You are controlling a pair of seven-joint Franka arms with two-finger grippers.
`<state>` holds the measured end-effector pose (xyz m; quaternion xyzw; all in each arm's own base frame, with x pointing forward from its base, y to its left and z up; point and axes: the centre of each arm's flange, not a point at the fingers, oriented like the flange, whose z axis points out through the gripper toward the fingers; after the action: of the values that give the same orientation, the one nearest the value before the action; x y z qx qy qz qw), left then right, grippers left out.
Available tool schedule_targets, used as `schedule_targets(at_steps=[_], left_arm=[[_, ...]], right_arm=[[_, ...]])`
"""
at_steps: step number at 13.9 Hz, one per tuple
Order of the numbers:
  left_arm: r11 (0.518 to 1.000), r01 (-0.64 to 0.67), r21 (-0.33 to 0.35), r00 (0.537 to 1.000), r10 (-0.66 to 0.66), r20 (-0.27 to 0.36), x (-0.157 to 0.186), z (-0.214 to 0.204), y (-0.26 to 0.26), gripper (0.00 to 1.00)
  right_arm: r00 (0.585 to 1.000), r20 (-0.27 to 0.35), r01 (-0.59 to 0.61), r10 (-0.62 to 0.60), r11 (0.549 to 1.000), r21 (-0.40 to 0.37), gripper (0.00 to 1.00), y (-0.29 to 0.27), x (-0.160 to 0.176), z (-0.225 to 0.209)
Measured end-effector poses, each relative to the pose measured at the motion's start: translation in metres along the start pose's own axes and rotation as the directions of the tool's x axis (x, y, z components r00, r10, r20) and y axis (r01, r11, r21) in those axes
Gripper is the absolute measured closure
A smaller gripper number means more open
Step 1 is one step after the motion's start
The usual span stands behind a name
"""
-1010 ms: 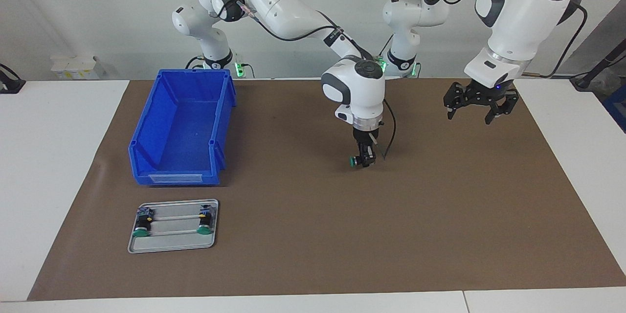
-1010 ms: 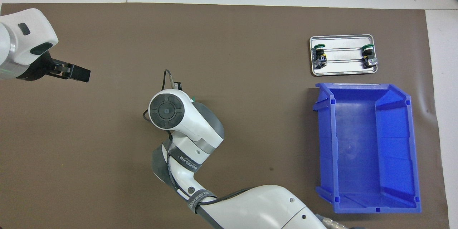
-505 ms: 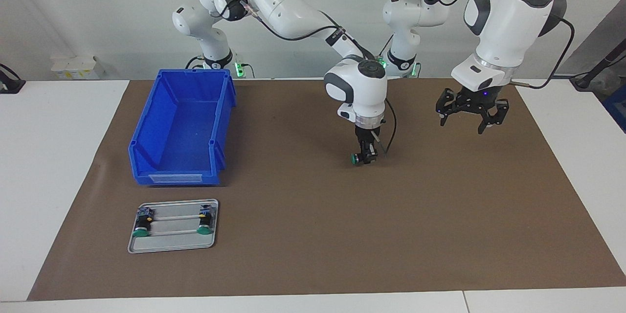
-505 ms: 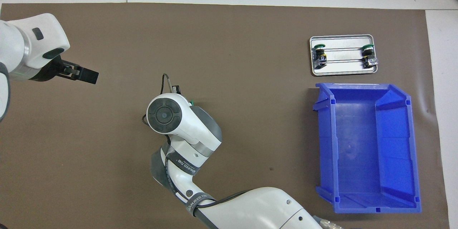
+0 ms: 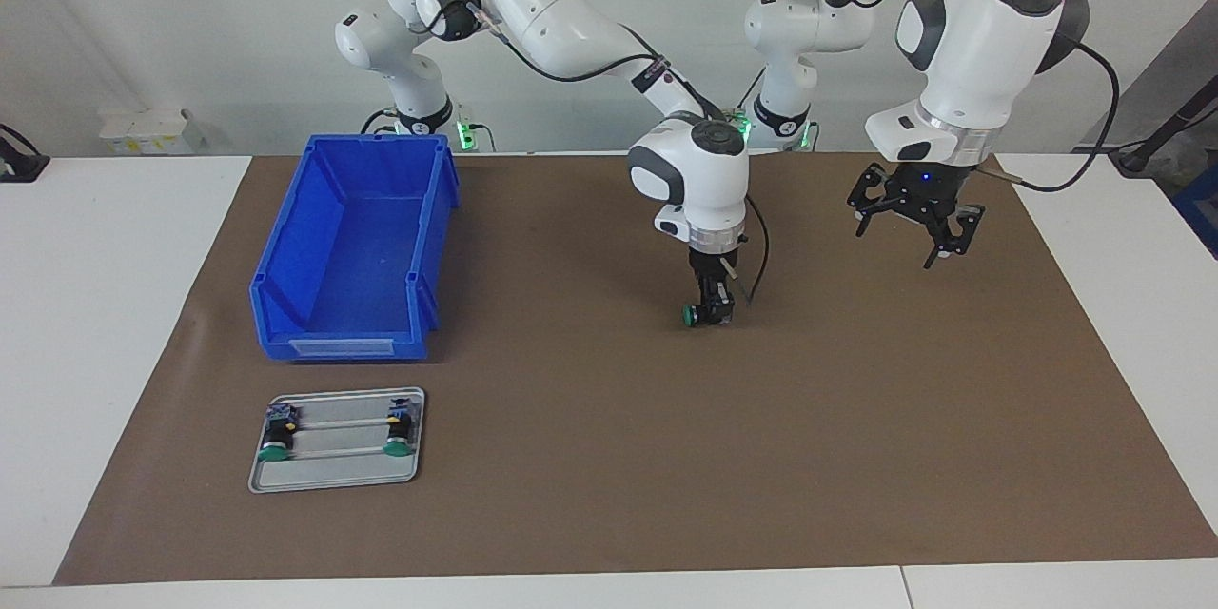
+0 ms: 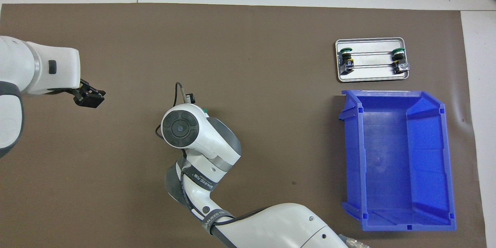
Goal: Place and press button with both arms
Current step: 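Carry the green button with the right gripper and set it mid-table, then withdraw the right gripper to rest while the left gripper approaches the button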
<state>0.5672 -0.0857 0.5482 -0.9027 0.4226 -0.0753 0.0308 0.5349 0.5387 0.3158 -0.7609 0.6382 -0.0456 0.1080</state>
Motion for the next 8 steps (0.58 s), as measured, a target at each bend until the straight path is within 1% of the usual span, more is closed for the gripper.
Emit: schedule_targets(at_steps=[3,4,6,8], left_arm=[[0.996,-0.091,-0.009,0.996,0.091,0.006,0.002,0.014,0.008,0.0],[0.992,-0.125,-0.016,0.992,0.125,0.009,0.004,0.022,0.014,0.0],[0.982,-0.188,-0.034,0.982,0.188,0.015,0.015,0.04,0.031,0.0],[0.971,-0.237,-0.039,0.971,0.237,-0.01,0.038,0.064,0.053,0.0]], right_arm=[[1.0,0.023,0.017,-0.018,0.998,0.054,0.06,-0.029,0.025,-0.045],[0.999,0.025,0.023,-0.025,0.997,0.067,0.0,-0.039,0.037,-0.063],[0.998,0.019,0.058,-0.06,0.995,0.087,0.0,-0.058,0.072,-0.103],[0.994,0.001,0.104,-0.105,0.991,0.089,0.0,-0.07,0.118,-0.141]])
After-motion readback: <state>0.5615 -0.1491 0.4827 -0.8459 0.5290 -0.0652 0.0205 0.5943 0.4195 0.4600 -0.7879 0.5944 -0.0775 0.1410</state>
